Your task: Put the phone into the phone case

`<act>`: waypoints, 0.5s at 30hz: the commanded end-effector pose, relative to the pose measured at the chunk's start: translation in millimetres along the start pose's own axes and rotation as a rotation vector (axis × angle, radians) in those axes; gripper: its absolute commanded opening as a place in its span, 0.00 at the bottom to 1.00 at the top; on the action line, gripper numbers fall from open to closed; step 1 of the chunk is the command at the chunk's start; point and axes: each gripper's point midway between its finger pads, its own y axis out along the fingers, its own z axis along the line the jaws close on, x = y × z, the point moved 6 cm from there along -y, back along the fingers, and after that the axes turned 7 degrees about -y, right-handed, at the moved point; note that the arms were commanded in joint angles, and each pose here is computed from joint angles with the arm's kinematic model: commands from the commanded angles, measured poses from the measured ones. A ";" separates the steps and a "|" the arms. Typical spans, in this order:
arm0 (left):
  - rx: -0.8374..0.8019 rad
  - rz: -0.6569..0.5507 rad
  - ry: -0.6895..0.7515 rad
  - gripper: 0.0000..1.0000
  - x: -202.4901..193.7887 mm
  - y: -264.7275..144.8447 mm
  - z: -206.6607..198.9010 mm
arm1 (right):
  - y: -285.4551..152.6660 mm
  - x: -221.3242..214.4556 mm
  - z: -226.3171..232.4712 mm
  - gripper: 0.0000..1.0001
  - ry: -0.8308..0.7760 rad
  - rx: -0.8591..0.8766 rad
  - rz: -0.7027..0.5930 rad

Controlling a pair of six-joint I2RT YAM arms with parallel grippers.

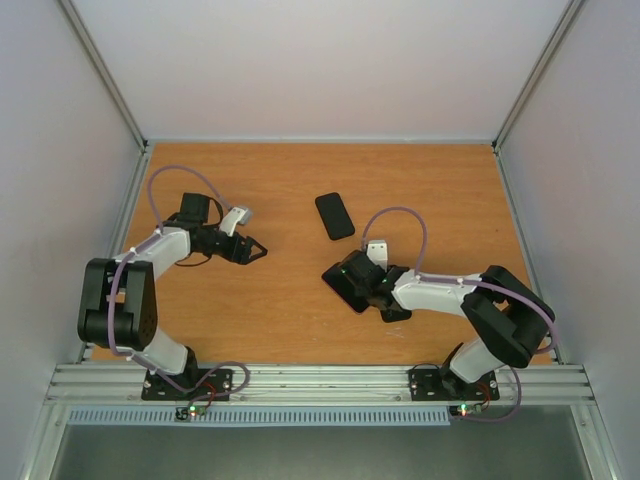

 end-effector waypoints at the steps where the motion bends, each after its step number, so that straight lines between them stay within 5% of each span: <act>1: -0.014 -0.009 0.013 0.77 5.1 -0.3 -0.9 | 5.8 -6.0 3.8 0.49 0.017 0.015 -0.003; 15: -0.016 -0.011 0.015 0.77 5.1 -0.7 -1.9 | 8.6 -6.2 1.2 0.11 0.000 -0.026 -0.004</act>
